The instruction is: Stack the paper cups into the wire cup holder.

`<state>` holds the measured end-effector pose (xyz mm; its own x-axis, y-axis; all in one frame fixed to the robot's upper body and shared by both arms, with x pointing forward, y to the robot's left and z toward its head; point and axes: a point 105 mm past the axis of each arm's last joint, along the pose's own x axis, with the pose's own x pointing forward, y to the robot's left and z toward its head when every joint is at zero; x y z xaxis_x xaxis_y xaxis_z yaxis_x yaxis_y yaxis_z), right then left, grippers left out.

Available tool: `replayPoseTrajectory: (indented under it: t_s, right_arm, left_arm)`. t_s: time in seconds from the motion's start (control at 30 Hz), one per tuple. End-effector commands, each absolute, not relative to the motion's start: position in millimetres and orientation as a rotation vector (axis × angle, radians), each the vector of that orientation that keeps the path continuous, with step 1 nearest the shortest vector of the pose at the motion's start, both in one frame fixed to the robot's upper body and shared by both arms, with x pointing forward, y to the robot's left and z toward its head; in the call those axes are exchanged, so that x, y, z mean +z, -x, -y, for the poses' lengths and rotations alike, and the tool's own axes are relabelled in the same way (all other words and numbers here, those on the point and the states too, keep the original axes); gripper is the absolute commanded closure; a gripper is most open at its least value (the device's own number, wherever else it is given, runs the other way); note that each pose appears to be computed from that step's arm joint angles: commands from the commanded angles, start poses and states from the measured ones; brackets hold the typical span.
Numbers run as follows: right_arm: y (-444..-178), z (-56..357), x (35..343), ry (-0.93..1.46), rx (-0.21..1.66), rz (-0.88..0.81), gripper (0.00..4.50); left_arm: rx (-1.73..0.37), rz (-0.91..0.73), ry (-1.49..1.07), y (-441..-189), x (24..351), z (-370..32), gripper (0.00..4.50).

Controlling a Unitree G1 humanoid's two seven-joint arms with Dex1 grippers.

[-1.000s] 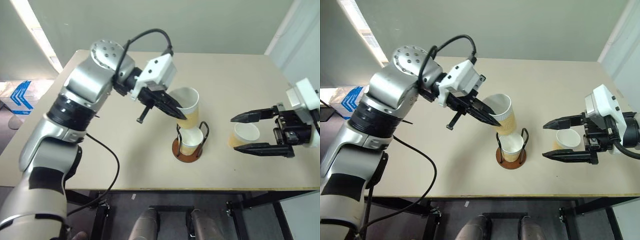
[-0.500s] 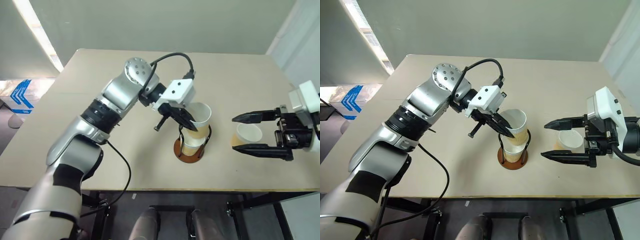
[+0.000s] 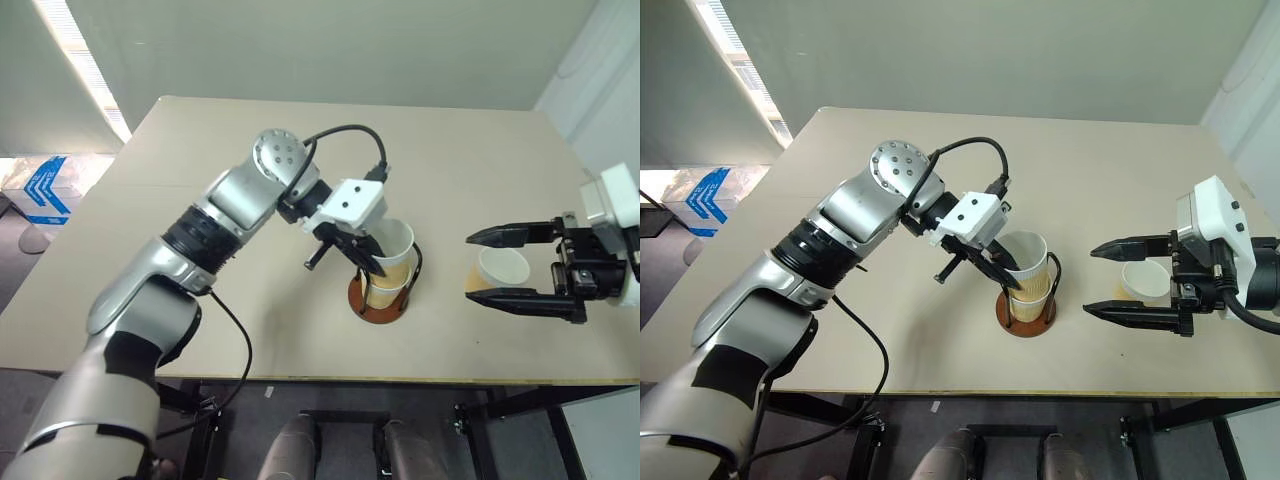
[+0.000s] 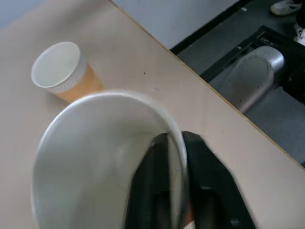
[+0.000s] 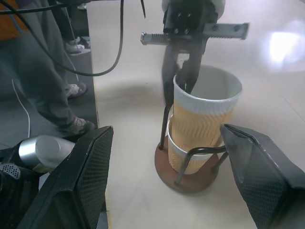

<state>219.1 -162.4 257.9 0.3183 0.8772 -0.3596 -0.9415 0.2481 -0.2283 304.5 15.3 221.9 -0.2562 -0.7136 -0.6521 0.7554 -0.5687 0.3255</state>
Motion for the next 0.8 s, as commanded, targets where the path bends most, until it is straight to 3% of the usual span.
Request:
replayPoseTrajectory:
  t_s: [0.03, 0.13, 0.3, 0.5, 0.8]
  right_arm:
    - [-221.0, 165.7, 264.8, 0.488, 1.213, -0.144, 0.7]
    - [-224.0, 167.3, 263.6, 0.487, 1.197, -0.15, 0.7]
    - [-238.1, 176.5, 255.9, 0.514, 1.11, -0.188, 0.7]
    - [-267.5, 198.7, 225.3, 0.644, 0.908, -0.358, 0.7]
    - [-285.9, 215.4, 190.2, 0.795, 0.901, -0.505, 0.7]
  left_arm:
    - [-1.957, -0.015, -0.989, -302.9, 236.9, -13.8, 2.54]
    - [-1.928, -0.007, -0.968, -308.0, 241.6, -14.2, 1.59]
    - [-1.815, 0.102, -0.86, -318.8, 275.8, -18.5, 0.05]
    - [-1.661, 0.151, -0.603, -327.7, 304.1, -53.7, 0.05]
    - [-1.473, 0.027, -0.556, -321.3, 271.4, -112.2, 0.05]
